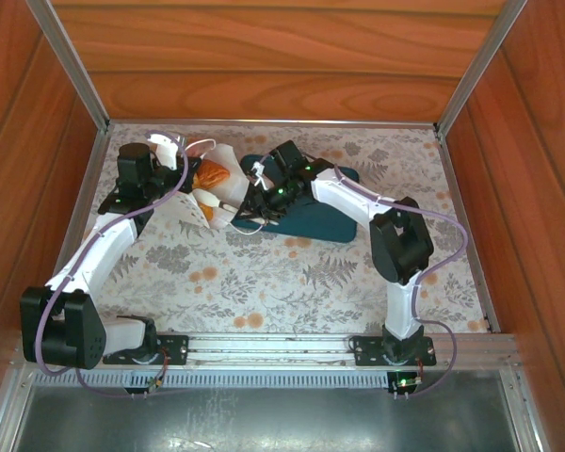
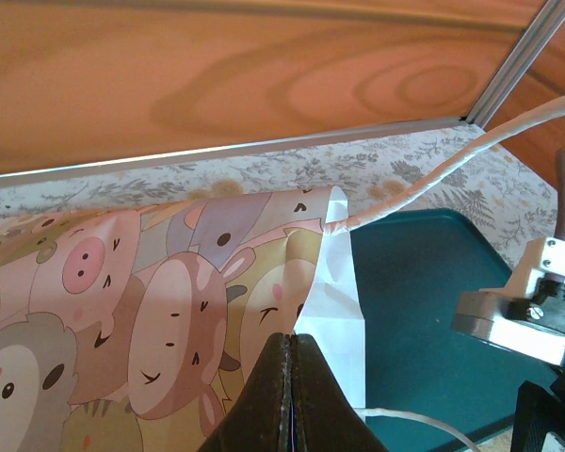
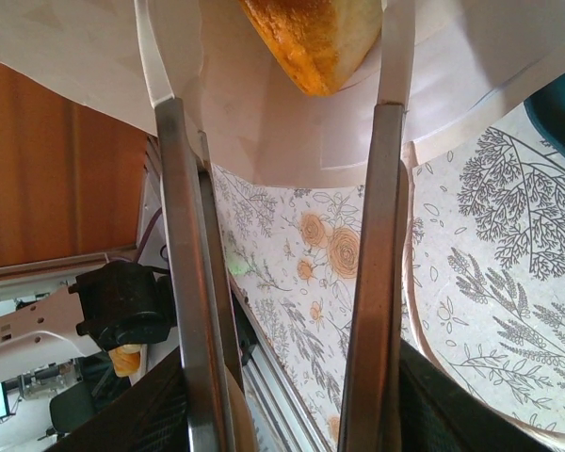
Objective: Take the fake bread out of the paper bag
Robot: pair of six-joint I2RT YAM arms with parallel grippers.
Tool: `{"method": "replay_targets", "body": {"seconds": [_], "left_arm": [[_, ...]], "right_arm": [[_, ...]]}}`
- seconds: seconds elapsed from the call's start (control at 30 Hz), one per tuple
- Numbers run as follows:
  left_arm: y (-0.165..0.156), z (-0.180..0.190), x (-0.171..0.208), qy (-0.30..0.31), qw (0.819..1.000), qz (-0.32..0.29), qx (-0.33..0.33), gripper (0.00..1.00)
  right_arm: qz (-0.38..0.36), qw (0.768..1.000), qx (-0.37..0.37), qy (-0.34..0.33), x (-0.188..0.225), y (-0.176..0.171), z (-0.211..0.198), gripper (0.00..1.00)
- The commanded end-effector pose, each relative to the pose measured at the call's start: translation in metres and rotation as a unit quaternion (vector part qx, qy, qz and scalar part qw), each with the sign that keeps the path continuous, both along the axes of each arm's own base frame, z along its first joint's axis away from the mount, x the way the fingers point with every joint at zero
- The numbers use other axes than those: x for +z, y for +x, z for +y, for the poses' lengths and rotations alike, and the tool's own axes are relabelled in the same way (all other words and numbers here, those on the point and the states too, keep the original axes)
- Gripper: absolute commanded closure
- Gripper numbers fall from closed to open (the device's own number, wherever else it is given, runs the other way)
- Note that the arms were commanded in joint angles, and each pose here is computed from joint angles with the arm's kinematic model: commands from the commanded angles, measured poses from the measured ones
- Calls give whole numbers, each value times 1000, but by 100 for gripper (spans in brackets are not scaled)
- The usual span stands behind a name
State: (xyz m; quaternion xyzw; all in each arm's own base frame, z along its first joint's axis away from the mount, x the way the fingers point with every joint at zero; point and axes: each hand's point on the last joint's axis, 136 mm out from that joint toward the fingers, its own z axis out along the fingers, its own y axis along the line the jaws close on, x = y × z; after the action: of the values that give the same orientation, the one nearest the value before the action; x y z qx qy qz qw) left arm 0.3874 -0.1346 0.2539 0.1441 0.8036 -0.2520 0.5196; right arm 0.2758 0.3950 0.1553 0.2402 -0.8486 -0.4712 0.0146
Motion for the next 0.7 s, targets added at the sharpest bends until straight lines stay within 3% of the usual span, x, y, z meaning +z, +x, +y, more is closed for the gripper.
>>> {"method": "replay_targets", "body": {"seconds": [0.0, 0.67], "left_arm": [[-6, -7, 28, -10, 999, -47, -22, 100], [-3, -4, 22, -7, 999, -41, -12, 100]], "right_arm": [[-7, 1000, 15, 15, 7, 0, 9, 51], [4, 998, 53, 41, 16, -15, 11, 48]]}}
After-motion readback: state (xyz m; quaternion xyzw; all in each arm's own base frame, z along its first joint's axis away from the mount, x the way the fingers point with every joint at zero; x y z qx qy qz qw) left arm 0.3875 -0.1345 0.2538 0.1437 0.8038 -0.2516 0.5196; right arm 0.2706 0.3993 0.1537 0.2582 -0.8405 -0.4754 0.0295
